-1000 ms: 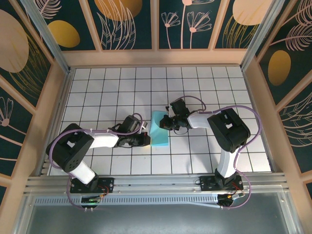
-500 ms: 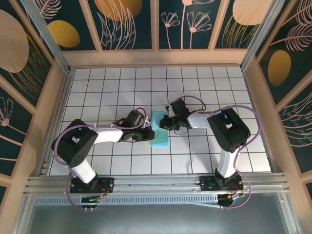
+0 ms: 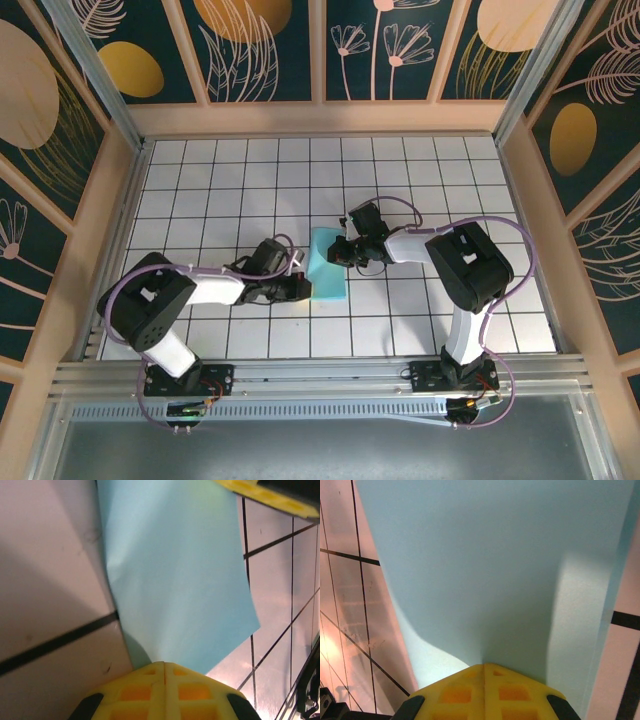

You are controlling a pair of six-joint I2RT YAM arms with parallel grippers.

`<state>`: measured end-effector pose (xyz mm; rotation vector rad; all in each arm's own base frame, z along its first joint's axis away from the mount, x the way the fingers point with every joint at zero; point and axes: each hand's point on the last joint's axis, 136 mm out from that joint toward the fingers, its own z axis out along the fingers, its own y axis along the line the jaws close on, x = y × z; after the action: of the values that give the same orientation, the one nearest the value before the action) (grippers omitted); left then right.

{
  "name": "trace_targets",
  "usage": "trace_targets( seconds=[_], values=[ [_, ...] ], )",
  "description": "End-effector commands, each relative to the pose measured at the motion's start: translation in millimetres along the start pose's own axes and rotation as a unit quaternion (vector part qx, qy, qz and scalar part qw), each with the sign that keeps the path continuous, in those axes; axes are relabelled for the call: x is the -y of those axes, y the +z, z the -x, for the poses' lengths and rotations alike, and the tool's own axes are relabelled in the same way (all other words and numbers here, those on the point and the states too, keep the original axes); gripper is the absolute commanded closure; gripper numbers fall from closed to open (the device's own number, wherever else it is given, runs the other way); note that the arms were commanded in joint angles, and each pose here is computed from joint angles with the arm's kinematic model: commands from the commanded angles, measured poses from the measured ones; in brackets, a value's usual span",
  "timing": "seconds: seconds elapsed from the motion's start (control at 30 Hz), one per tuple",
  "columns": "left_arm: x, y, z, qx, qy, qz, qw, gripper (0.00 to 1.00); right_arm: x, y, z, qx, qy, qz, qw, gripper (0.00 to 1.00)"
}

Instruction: Fold a paper plane with a square sheet of paper (fold left side to right side)

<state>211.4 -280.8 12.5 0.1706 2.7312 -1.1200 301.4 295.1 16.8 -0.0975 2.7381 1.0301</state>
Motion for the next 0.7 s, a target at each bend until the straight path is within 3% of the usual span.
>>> trace_targets(
  seconds=[0.0, 0.23, 0.43, 0.67],
  values=[
    [-24.7, -4.2, -43.2, -0.054, -0.036, 0.035, 0.997, 1.0, 35.3, 9.7, -17.5, -0.026, 0.015, -0.064, 0.998, 1.0],
    [-19.7, -14.0, -45.1, -0.043, -0.037, 0.034, 0.998, 1.0, 34.8, 8.6, -18.1, -0.026, 0.014, -0.062, 0.998, 1.0],
    [9.0, -31.2, -8.1, 0.012, -0.023, 0.028, 0.999, 1.0, 32.8, 7.4, -18.1, -0.025, 0.01, -0.06, 0.998, 1.0],
    [29.4, -24.8, 28.5, 0.03, -0.048, -0.022, 0.998, 1.0, 29.9, 5.9, -17.6, -0.023, 0.005, -0.057, 0.998, 1.0]
  ],
)
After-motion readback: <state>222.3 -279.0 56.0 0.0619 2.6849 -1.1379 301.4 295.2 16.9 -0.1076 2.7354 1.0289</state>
